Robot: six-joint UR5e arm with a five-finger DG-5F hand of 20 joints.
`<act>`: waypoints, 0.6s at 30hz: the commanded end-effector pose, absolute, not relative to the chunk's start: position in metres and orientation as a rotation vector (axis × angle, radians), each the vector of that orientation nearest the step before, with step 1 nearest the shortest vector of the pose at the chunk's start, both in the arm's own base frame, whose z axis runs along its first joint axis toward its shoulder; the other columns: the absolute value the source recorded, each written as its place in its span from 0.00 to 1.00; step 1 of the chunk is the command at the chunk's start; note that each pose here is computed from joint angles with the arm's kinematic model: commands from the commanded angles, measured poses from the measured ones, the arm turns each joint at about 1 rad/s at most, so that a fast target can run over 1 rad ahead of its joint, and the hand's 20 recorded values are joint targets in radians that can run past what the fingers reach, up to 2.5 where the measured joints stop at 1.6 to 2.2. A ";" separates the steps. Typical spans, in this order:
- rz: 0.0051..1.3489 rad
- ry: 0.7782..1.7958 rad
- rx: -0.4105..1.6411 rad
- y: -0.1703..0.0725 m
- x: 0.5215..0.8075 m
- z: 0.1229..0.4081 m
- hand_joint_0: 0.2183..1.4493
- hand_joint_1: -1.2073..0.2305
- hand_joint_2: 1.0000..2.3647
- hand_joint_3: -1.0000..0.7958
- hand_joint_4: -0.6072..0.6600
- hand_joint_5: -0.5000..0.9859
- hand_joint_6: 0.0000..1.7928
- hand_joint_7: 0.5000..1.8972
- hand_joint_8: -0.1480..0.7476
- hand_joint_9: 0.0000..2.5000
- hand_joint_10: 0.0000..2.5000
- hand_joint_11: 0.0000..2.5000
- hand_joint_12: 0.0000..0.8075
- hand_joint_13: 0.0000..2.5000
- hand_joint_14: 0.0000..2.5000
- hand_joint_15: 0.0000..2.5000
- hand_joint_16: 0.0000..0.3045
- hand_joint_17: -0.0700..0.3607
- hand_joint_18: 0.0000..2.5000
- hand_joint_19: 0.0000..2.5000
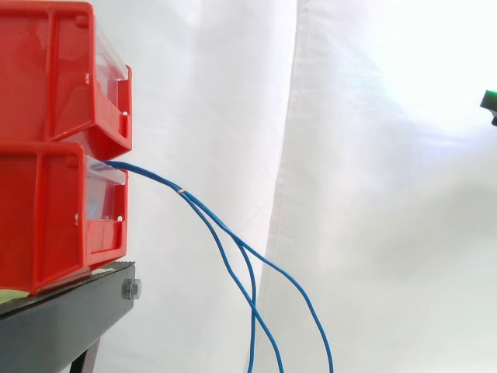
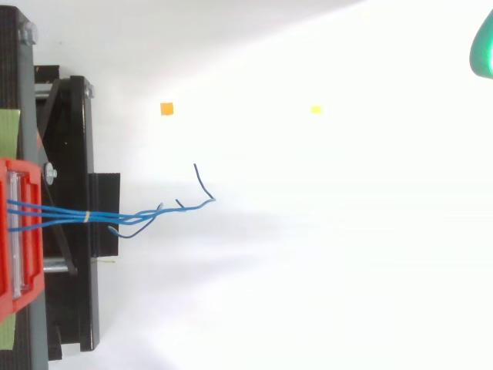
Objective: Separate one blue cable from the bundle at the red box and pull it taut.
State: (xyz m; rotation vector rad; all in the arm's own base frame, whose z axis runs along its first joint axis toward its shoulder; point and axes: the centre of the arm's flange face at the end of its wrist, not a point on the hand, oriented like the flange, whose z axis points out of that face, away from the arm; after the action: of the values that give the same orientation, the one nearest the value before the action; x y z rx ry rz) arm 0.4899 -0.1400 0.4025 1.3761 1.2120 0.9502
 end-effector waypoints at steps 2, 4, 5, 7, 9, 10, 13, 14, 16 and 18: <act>0.951 1.214 1.375 -0.140 0.490 0.403 0.25 0.47 0.00 0.28 0.63 0.20 0.28 0.25 0.50 0.22 0.00 0.15 0.48 0.21 0.01 0.13 0.19 0.46 0.23 0.29; 0.949 1.211 1.376 -0.140 0.490 0.403 0.25 0.47 0.00 0.28 0.63 0.20 0.28 0.24 0.50 0.22 0.00 0.15 0.48 0.21 0.01 0.13 0.19 0.46 0.23 0.29; 0.949 1.211 1.376 -0.140 0.490 0.403 0.25 0.47 0.00 0.28 0.63 0.20 0.28 0.24 0.50 0.22 0.00 0.15 0.48 0.21 0.00 0.13 0.19 0.46 0.23 0.29; 0.949 1.211 1.376 -0.140 0.490 0.403 0.25 0.47 0.00 0.28 0.63 0.20 0.28 0.25 0.50 0.22 0.00 0.15 0.48 0.21 0.01 0.13 0.19 0.46 0.23 0.28; 0.949 1.211 1.376 -0.140 0.490 0.403 0.25 0.47 0.00 0.28 0.63 0.20 0.28 0.25 0.50 0.22 0.00 0.15 0.48 0.21 0.01 0.13 0.19 0.46 0.23 0.28; 0.949 1.211 1.376 -0.140 0.490 0.403 0.25 0.47 0.00 0.28 0.63 0.20 0.28 0.25 0.50 0.22 0.01 0.15 0.49 0.21 0.01 0.14 0.19 0.46 0.23 0.29; 0.953 1.215 1.375 -0.140 0.490 0.403 0.25 0.47 0.00 0.28 0.64 0.20 0.28 0.25 0.50 0.22 0.01 0.15 0.49 0.21 0.01 0.13 0.19 0.46 0.23 0.28; 0.950 1.213 1.376 -0.140 0.490 0.403 0.25 0.47 0.00 0.28 0.64 0.20 0.28 0.25 0.50 0.23 0.00 0.15 0.49 0.21 0.01 0.14 0.19 0.46 0.23 0.28; 0.950 1.213 1.376 -0.140 0.490 0.403 0.25 0.47 0.00 0.28 0.64 0.20 0.28 0.24 0.51 0.23 0.00 0.15 0.49 0.21 0.01 0.14 0.19 0.46 0.23 0.28; 0.950 1.213 1.376 -0.140 0.490 0.402 0.25 0.47 0.00 0.28 0.64 0.20 0.28 0.24 0.51 0.23 0.01 0.15 0.49 0.21 0.01 0.14 0.18 0.46 0.23 0.28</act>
State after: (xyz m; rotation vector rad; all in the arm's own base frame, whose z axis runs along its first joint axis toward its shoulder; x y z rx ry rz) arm 0.4899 -0.1400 0.4025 1.3755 1.2127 0.9503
